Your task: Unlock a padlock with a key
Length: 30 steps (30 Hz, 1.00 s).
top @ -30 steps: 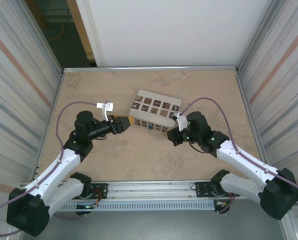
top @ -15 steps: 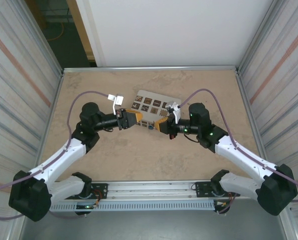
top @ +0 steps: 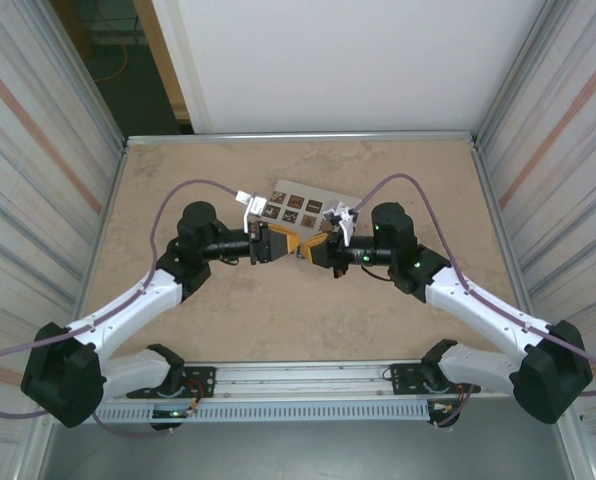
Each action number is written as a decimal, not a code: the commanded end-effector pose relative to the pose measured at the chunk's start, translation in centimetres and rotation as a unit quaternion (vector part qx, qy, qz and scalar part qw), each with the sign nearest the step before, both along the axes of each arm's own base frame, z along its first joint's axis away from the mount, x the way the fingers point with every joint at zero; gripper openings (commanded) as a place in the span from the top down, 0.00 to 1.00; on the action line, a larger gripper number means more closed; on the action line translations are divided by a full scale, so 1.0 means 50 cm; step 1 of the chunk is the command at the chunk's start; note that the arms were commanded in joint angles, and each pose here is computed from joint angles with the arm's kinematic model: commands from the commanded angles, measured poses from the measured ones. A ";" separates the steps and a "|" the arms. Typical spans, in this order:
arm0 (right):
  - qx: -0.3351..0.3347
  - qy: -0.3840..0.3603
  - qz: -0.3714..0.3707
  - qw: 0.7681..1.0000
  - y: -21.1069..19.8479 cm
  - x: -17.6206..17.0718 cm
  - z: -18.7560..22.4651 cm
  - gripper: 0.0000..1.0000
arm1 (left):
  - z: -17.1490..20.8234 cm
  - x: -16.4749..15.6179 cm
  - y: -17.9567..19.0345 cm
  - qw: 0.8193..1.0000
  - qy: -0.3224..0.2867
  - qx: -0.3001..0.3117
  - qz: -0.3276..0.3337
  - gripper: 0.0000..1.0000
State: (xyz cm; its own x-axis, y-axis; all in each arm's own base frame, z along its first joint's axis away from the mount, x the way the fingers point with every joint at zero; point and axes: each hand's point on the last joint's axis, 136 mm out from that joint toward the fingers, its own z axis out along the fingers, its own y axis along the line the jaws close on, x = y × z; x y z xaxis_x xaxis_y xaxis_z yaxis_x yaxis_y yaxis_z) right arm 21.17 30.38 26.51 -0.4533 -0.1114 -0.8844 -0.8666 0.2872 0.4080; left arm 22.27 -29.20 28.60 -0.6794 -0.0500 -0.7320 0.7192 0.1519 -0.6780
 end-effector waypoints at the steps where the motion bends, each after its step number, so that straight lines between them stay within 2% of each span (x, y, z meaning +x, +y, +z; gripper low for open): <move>1: 0.018 -0.017 0.016 1.000 0.014 -0.004 0.036 1.00 | 0.015 -0.006 -0.005 1.000 -0.027 0.003 -0.012 0.53; 7: 0.019 -0.017 0.014 1.000 0.017 -0.002 0.038 1.00 | 0.001 -0.007 -0.007 1.000 -0.023 0.014 -0.013 0.59; 11: 0.019 -0.016 0.012 1.000 0.017 -0.002 0.039 1.00 | -0.002 -0.008 -0.009 1.000 -0.023 0.015 -0.016 0.66; 16: 0.018 -0.013 0.007 1.000 0.017 0.001 0.036 1.00 | 0.000 -0.010 -0.012 0.999 -0.026 0.014 -0.018 0.79; 21: 0.017 -0.007 0.001 1.000 0.017 0.006 0.033 1.00 | 0.002 -0.010 -0.012 0.999 -0.029 0.013 -0.016 1.00; 24: 0.019 -0.002 -0.004 1.000 0.015 0.010 0.033 1.00 | 0.008 -0.007 -0.008 0.999 -0.035 0.010 -0.005 1.00; 30: 0.047 0.022 -0.027 0.998 -0.009 0.026 0.045 0.80 | 0.020 0.007 0.013 0.997 -0.052 0.004 0.048 1.00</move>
